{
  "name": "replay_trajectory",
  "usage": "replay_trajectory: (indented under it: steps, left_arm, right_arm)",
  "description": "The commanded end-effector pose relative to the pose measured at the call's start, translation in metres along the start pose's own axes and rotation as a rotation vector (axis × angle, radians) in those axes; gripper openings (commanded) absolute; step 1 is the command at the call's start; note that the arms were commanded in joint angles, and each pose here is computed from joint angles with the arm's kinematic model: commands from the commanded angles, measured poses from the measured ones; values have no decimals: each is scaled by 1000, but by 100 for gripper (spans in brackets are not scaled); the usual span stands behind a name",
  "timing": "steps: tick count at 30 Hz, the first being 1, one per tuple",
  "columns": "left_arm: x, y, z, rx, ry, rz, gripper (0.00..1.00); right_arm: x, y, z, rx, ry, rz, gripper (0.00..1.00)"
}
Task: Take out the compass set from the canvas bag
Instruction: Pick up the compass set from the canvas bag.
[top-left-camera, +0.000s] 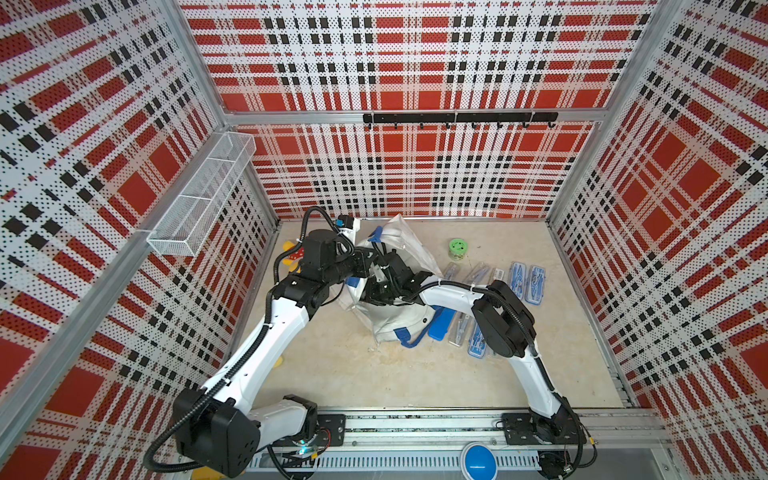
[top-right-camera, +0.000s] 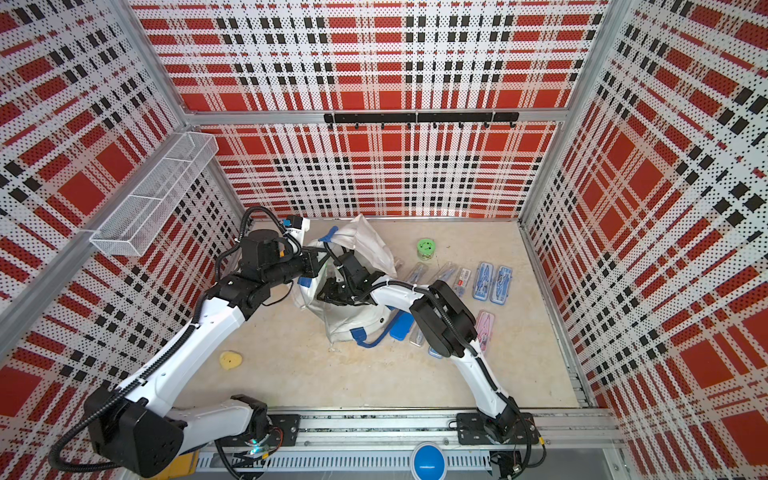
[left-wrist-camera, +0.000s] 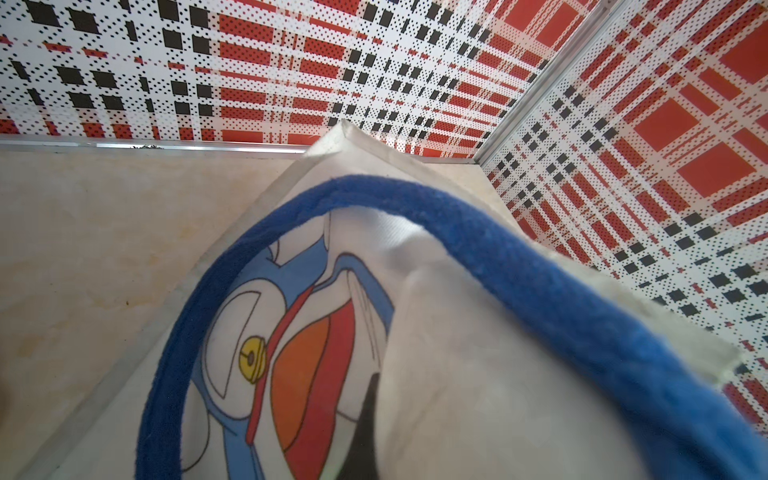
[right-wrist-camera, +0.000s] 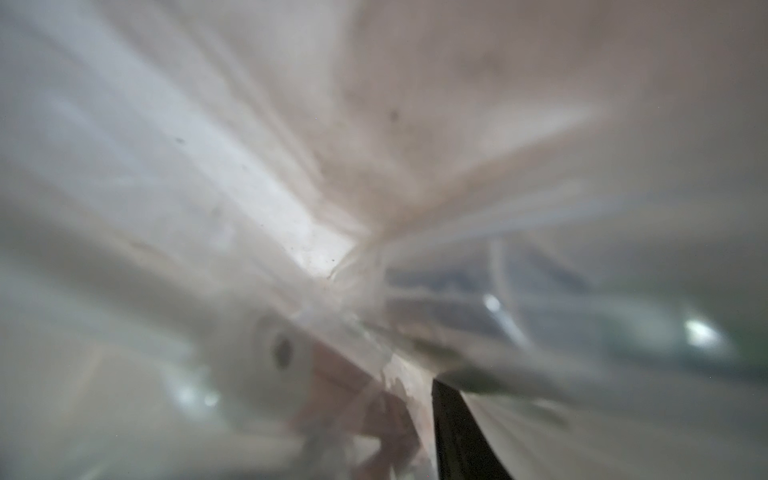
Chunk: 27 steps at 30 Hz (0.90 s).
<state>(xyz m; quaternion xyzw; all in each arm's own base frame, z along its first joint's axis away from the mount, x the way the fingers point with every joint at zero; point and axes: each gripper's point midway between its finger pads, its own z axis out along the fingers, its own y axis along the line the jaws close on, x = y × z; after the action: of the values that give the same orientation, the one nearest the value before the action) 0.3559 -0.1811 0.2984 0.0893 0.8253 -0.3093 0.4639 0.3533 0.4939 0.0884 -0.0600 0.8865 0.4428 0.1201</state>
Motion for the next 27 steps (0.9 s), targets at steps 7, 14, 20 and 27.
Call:
replay_trajectory:
  steps: [7,14,20,27]
  left_arm:
    - [-20,-11,-7,3,13,-21,0]
    - [-14,23,2,-155,74,-74,0]
    - [-18,47,0,-228,53,-144,0]
    - [-18,65,-1,-257,53,-198,0]
  right_arm:
    - [-20,36,-28,-112,-43,36,16]
    - [-1,69,-55,-45,-30,-100,14]
    - [12,76,-74,16,-33,-142,14]
    - [18,77,-101,67,-76,-194,15]
